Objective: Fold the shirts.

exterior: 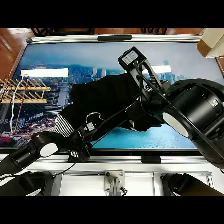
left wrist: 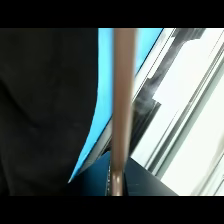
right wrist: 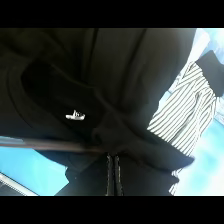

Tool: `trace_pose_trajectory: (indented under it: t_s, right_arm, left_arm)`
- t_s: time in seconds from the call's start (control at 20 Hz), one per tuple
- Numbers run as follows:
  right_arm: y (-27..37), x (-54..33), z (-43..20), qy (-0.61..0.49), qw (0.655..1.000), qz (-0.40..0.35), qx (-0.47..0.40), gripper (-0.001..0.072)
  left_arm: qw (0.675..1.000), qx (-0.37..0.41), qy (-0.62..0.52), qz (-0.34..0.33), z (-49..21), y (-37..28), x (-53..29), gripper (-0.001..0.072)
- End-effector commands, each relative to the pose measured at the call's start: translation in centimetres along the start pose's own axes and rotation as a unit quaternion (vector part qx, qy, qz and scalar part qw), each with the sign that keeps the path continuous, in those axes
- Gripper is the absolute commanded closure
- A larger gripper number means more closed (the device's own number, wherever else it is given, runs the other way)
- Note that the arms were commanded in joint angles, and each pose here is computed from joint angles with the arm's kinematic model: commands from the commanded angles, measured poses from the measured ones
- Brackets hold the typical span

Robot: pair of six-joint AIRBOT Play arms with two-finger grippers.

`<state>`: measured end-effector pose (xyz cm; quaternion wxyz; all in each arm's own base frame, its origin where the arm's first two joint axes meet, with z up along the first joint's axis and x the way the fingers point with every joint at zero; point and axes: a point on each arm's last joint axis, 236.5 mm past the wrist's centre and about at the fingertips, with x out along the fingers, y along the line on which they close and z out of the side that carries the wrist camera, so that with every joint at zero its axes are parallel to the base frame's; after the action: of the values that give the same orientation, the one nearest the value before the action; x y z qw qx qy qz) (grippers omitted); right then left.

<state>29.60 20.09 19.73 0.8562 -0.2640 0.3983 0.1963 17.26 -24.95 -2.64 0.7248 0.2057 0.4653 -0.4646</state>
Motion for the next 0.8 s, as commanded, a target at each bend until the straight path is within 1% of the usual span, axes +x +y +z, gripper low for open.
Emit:
trace_pose_trajectory:
  t_s: [0.0, 0.15, 0.25, 0.3, 0.45, 0.6, 0.65, 0.75]
  right_arm:
    - [-0.2, -0.1, 0.0, -0.001, 1.0, -0.005, 0.001, 0.0651]
    - [0.0, -0.1, 1.2, -0.025, 1.0, 0.0, 0.004, 0.0651]
    - [0.8, -0.2, 2.4, -0.052, 0.998, 0.017, 0.016, 0.0651]
    - [1.1, -0.3, 2.6, -0.055, 0.998, 0.025, 0.021, 0.0651]
    - [1.7, -1.4, 3.3, -0.066, 0.996, 0.048, 0.035, 0.0651]
    - [0.7, -3.7, 4.9, -0.095, 0.993, 0.047, 0.048, 0.0652]
    - [0.1, -4.3, 5.0, -0.098, 0.993, 0.038, 0.051, 0.0651]
    - [-1.4, -4.8, 4.3, -0.083, 0.995, 0.011, 0.052, 0.0651]
  left_arm:
    - [0.999, -0.039, -0.02, -0.016, 0.8, 0.1, -0.4, 0.0662]
    - [0.999, 0.027, -0.016, -0.026, 1.6, -0.9, 0.2, 0.0663]
    - [0.998, 0.056, -0.003, -0.04, 2.2, -2.1, 1.3, 0.0663]
    - [0.997, 0.058, -0.006, -0.044, 2.9, -2.4, 1.8, 0.0663]
    - [0.997, 0.018, -0.054, -0.046, 6.1, -2.0, 2.3, 0.0663]
    - [0.998, -0.013, -0.049, -0.043, 5.9, -0.6, 2.4, 0.0663]
    - [0.998, 0.0, -0.05, -0.044, 5.9, -0.6, 2.0, 0.0663]
    - [0.996, 0.06, -0.039, -0.059, 5.5, -1.7, 0.7, 0.0663]
